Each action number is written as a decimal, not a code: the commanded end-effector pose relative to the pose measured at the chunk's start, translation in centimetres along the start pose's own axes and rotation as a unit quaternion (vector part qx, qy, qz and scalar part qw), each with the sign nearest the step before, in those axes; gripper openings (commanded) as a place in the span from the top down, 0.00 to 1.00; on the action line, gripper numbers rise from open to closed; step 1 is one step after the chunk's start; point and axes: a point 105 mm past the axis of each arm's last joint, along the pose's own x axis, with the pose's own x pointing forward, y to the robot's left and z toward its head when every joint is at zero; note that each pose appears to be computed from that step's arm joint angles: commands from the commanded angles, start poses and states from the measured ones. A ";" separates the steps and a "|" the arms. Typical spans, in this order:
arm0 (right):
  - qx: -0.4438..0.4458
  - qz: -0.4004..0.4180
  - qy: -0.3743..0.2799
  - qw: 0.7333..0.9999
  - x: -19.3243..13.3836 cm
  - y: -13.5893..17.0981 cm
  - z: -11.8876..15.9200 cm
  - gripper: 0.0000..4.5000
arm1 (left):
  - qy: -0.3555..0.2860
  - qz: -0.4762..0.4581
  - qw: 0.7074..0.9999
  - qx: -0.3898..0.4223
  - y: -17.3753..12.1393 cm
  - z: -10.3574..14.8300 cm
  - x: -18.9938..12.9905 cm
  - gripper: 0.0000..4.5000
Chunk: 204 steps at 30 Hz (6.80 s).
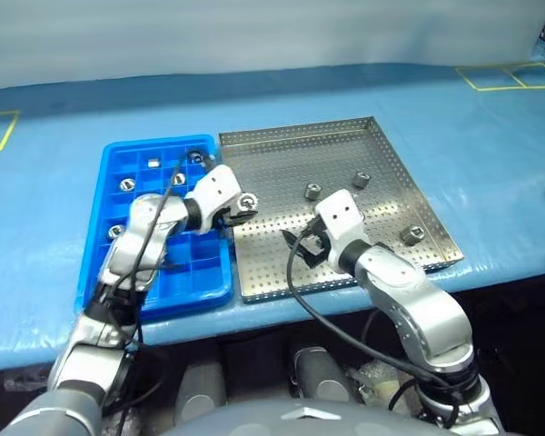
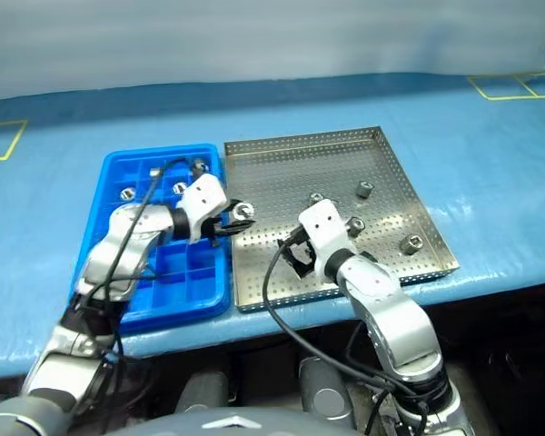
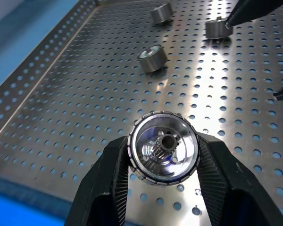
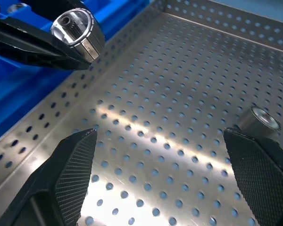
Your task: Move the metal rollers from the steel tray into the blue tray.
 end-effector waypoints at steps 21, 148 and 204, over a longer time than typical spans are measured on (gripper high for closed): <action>-0.031 0.105 -0.037 0.993 2.1 3.3 1.2 0.00 | 0.176 0.260 0.936 -0.158 -0.4 -8.7 -10.1 0.61; -0.074 0.248 -0.112 0.960 4.2 10.2 5.7 0.00 | 0.045 0.329 0.925 -0.183 -1.3 -6.0 -16.7 0.60; 0.176 -0.374 0.010 0.911 -2.0 -13.3 -5.0 0.00 | -0.175 0.131 0.961 -0.170 -4.4 2.3 -2.6 0.00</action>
